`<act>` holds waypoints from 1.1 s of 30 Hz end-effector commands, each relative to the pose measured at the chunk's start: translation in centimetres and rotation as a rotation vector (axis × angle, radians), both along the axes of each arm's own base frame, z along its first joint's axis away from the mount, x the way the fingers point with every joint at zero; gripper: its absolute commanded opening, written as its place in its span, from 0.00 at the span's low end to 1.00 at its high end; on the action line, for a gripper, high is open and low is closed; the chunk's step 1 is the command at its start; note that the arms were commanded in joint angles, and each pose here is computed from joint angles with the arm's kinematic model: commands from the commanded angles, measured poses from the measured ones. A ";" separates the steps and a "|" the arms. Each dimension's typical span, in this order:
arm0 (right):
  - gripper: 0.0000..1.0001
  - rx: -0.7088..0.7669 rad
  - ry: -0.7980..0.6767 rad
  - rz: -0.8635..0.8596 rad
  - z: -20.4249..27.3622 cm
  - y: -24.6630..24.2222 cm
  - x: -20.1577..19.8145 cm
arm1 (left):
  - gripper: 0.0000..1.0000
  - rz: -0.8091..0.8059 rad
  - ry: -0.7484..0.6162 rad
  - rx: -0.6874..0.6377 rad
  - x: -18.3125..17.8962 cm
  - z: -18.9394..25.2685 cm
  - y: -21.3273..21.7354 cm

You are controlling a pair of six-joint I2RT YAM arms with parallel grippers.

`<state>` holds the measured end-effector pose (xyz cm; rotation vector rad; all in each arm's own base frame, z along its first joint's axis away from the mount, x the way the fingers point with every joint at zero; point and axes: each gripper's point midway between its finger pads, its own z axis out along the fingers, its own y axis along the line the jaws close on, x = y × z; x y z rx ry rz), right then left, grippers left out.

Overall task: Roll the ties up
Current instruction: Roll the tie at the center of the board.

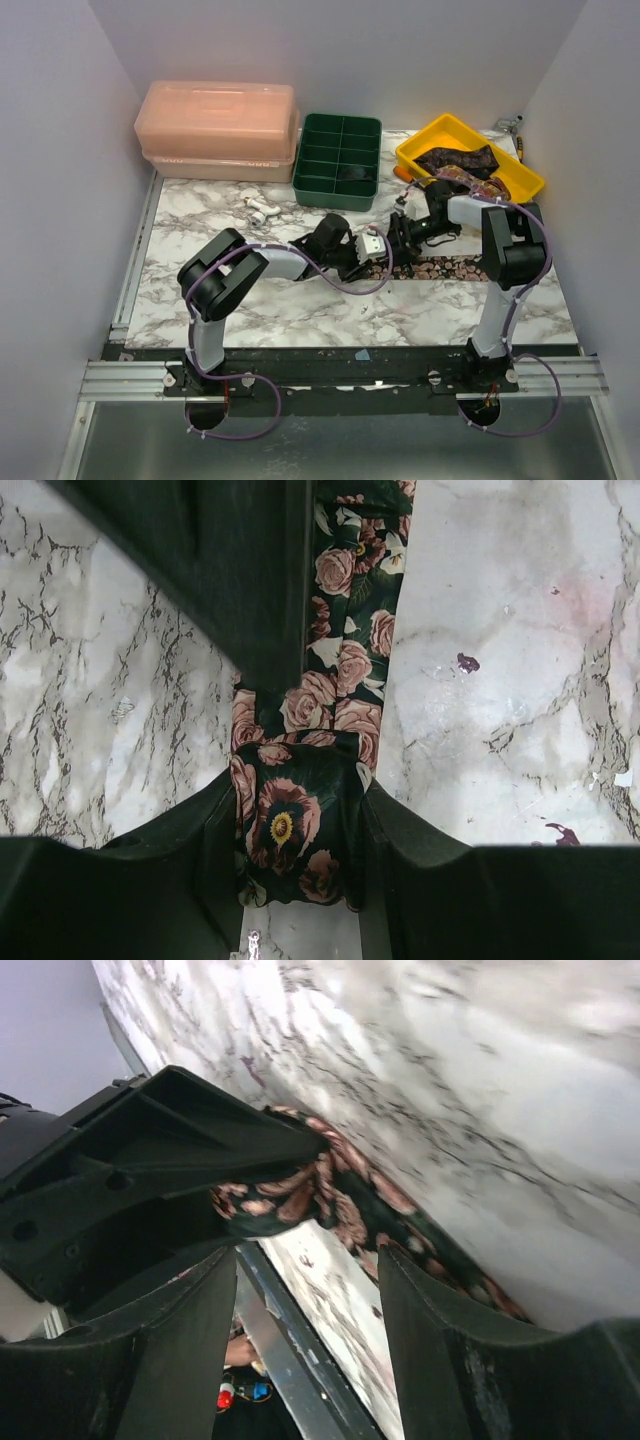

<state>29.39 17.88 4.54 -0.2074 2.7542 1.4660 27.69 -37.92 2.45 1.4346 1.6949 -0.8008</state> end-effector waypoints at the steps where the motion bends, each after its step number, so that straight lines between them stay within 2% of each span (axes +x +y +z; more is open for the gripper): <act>1: 0.61 0.062 -0.018 -0.006 1.3 3.5 0.2 | 0.18 0.035 0.141 0.296 -3.0 -6.1 5.3; 5: 0.57 0.025 0.002 0.004 -0.3 4.3 -0.7 | 0.18 0.031 0.141 0.311 -3.0 -6.0 5.3; 8: 0.47 0.011 -0.004 0.007 -0.8 4.9 -1.2 | 0.18 0.026 0.136 0.318 -3.0 -5.9 5.1; 9: 0.40 0.000 -0.011 0.008 -1.0 4.9 -1.2 | 0.18 0.026 0.134 0.319 -2.9 -5.9 5.0; 12: 0.05 -0.057 -0.011 0.023 -2.2 4.1 -1.6 | 0.19 0.021 0.136 0.312 -3.0 -5.7 4.7; 13: 0.01 -0.080 -0.007 0.036 -2.7 3.7 -2.0 | 0.20 0.023 0.142 0.310 -3.0 -5.7 4.7; 15: 0.01 -0.128 0.013 0.054 -3.8 2.7 -2.7 | 0.26 0.003 0.163 0.294 -3.5 -5.7 4.6; 19: 0.01 -0.223 0.080 0.075 -6.5 0.2 -3.9 | 0.56 -0.053 0.153 0.176 -3.3 -4.1 3.4; 21: 0.01 -0.268 0.095 0.077 -7.4 -0.9 -3.9 | 0.64 -0.069 0.129 0.089 -2.6 -2.5 2.5; 25: 0.00 -0.362 0.036 0.109 -8.4 -2.4 -3.0 | 0.74 -0.096 0.067 -0.094 -1.4 1.2 0.8; 33: 0.01 -0.510 0.007 0.137 -10.2 -4.6 -2.2 | 0.80 -0.131 0.024 -0.295 -2.0 3.9 -1.4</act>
